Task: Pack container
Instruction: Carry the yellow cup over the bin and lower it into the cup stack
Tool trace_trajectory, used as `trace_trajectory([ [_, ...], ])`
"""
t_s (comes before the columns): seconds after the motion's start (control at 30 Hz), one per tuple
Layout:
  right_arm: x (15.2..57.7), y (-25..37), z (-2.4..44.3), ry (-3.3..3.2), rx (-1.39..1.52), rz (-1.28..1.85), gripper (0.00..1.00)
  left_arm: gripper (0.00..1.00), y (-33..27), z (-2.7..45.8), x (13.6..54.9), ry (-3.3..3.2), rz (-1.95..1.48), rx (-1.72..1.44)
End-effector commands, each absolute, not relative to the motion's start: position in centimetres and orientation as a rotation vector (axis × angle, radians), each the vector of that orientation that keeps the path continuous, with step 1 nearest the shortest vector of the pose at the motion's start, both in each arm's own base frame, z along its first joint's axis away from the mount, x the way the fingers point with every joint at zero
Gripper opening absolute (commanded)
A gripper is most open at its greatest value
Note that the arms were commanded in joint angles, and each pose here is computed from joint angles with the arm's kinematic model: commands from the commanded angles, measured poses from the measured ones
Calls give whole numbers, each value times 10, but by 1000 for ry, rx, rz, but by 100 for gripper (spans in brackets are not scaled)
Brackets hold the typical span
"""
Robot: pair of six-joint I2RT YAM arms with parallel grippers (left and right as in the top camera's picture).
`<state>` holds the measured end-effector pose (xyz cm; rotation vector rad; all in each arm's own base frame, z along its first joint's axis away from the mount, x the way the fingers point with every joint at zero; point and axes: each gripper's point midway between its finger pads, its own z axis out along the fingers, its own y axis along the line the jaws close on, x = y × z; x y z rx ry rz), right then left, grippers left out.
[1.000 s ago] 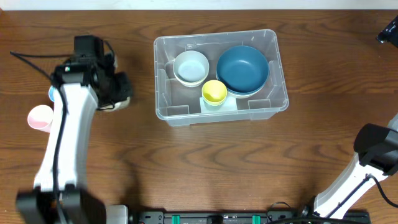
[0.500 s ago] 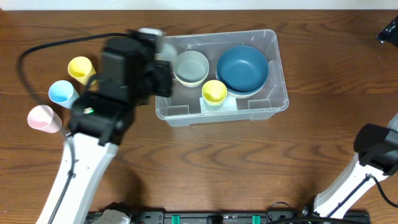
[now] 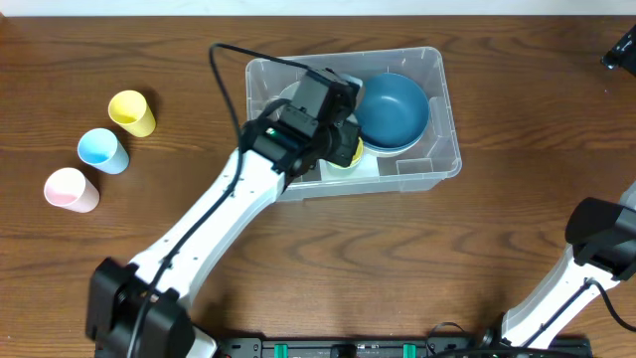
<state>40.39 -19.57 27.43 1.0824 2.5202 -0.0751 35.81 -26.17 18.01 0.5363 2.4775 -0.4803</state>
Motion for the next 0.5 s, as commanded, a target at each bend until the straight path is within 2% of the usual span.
trace_trajectory([
  [0.0,402,-198,276,2506,1103,-77,99,6,-262,180,359,2478,-456,549],
  [0.47,402,-198,276,2506,1103,-78,99,6,-266,173,344,2522,-446,594],
])
